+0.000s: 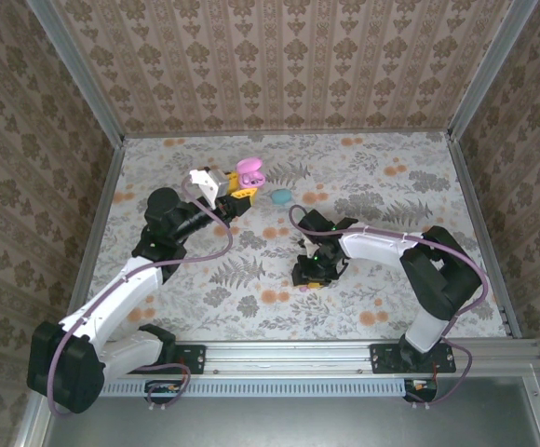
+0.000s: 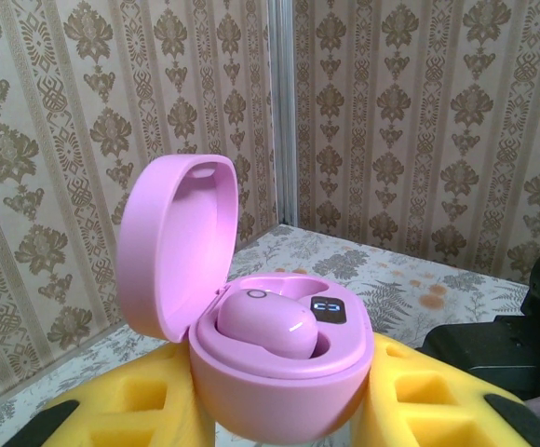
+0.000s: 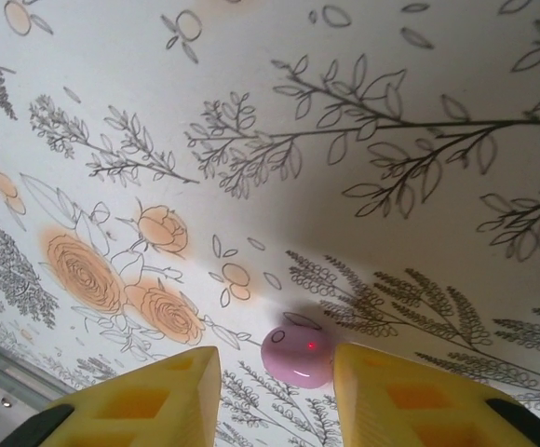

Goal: Insert the wireless bluetooth earbuds into the charging case

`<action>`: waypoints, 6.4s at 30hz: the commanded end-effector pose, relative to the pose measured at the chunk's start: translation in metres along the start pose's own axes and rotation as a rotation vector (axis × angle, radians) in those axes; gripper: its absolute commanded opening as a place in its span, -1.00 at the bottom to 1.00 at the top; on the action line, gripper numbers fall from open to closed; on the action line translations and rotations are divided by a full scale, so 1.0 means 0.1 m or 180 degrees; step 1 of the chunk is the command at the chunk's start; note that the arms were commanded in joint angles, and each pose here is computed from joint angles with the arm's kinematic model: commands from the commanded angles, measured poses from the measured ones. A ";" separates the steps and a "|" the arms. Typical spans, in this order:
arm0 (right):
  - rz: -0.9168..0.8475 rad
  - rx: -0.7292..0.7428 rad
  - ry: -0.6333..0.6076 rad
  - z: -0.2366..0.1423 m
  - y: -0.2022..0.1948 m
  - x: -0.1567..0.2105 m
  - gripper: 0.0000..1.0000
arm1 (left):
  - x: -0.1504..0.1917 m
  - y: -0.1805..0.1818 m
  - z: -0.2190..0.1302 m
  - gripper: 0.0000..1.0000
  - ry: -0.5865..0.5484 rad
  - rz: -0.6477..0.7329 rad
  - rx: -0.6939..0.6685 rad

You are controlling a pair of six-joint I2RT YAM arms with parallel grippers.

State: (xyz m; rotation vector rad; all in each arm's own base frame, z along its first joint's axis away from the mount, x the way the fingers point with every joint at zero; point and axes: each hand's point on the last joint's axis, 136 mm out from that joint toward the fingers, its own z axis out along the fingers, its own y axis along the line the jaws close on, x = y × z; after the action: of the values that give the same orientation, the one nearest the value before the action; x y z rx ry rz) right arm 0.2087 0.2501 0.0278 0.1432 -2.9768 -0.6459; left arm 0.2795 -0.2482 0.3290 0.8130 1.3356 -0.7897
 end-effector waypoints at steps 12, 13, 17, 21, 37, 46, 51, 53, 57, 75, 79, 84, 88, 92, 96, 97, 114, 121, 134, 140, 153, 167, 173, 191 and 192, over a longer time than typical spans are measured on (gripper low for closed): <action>-0.0074 0.0174 0.0123 0.01 0.02 0.20 -0.23 | -0.11 -0.04 -0.02 -0.35 -0.0096 0.0077 0.0018; -0.0093 0.0193 0.0127 0.02 0.03 0.19 -0.23 | -0.12 -0.04 -0.02 -0.35 -0.0103 0.0079 0.0022; -0.0156 0.0346 0.0201 0.05 -0.01 0.22 -0.24 | -0.13 -0.04 -0.03 -0.35 -0.0104 0.0085 0.0017; -0.0191 0.0417 0.0217 0.03 -0.03 0.26 -0.28 | -0.13 -0.04 -0.03 -0.35 -0.0107 0.0072 0.0018; -0.0196 0.0277 0.0153 -0.14 0.14 0.32 -0.29 | -0.14 -0.04 -0.02 -0.35 -0.0113 0.0068 0.0023; -0.0344 0.0446 -0.0002 -0.21 0.13 0.20 -0.29 | -0.16 -0.04 -0.03 -0.35 -0.0129 0.0064 0.0018; -0.0529 0.0656 0.0147 -0.12 0.11 0.16 -0.28 | -0.17 -0.04 -0.05 -0.35 -0.0137 0.0080 -0.0019; -0.0605 0.0734 0.0222 -0.08 0.12 0.17 -0.27 | -0.17 -0.04 -0.06 -0.35 -0.0140 0.0092 -0.0038; -0.0707 0.0825 0.0342 -0.01 0.12 0.19 -0.25 | -0.17 -0.03 -0.08 -0.35 -0.0137 0.0100 -0.0073; -0.0902 0.1050 0.0683 0.10 0.05 0.30 -0.30 | -0.16 -0.03 -0.10 -0.35 -0.0120 0.0112 -0.0079; -0.0924 0.1078 0.0673 0.12 0.04 0.29 -0.34 | -0.16 -0.03 -0.09 -0.35 -0.0120 0.0114 -0.0075; -0.0899 0.1152 0.0650 0.12 0.00 0.28 -0.38 | -0.15 -0.03 -0.09 -0.35 -0.0113 0.0116 -0.0081; -0.0870 0.1162 0.0648 0.15 -0.02 0.28 -0.39 | -0.15 -0.02 -0.09 -0.35 -0.0109 0.0113 -0.0087; -0.0861 0.1174 0.0605 0.16 -0.02 0.25 -0.44 | -0.15 -0.03 -0.09 -0.35 -0.0109 0.0116 -0.0086; -0.0833 0.1222 0.0579 0.16 -0.05 0.24 -0.51 | -0.15 -0.02 -0.09 -0.35 -0.0107 0.0120 -0.0086; -0.0830 0.1235 0.0575 0.17 -0.06 0.23 -0.51 | -0.15 -0.02 -0.09 -0.35 -0.0103 0.0113 -0.0083; -0.0757 0.1104 0.0295 0.02 0.05 0.12 -0.60 | -0.15 -0.02 -0.08 -0.35 -0.0100 0.0109 -0.0077; -0.0457 -0.0340 -0.0387 -0.60 0.55 -0.11 -0.60 | -0.14 -0.03 -0.04 -0.35 -0.0084 0.0098 -0.0034; -0.0498 -0.2752 -0.1241 -2.45 1.22 -0.34 -0.56 | 0.07 -0.03 0.07 -0.35 0.0073 0.0038 0.0107; -0.0697 -0.3001 -0.1362 -2.84 1.41 -0.36 -0.55 | 0.14 -0.15 0.11 -0.35 0.0118 0.0017 0.0381; -0.0814 -0.2795 -0.1649 -2.97 1.59 -0.65 -0.55 | 0.21 -0.34 0.15 -0.35 0.0180 0.0090 0.0723; -0.0870 -0.2447 -0.1717 -2.73 1.63 -0.88 -0.56 | 0.14 -0.39 0.16 -0.34 0.0142 0.0084 0.0813; -0.0849 -0.2373 -0.1729 -2.67 1.61 -0.95 -0.57 | 0.11 -0.39 0.15 -0.34 0.0124 0.0079 0.0815; -0.0825 -0.2423 -0.1768 -2.66 1.68 -1.01 -0.58 | 0.09 -0.39 0.15 -0.35 0.0106 0.0074 0.0803; -0.0817 -0.2411 -0.1766 -2.65 1.67 -1.01 -0.58 | 0.08 -0.39 0.15 -0.35 0.0101 0.0075 0.0797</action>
State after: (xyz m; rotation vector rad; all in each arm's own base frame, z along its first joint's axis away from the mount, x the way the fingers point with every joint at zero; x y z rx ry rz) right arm 0.3205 0.3007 0.3172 0.3039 -2.9157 -2.0283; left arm 0.2585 -0.2785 0.2973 1.0279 1.3407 -0.9407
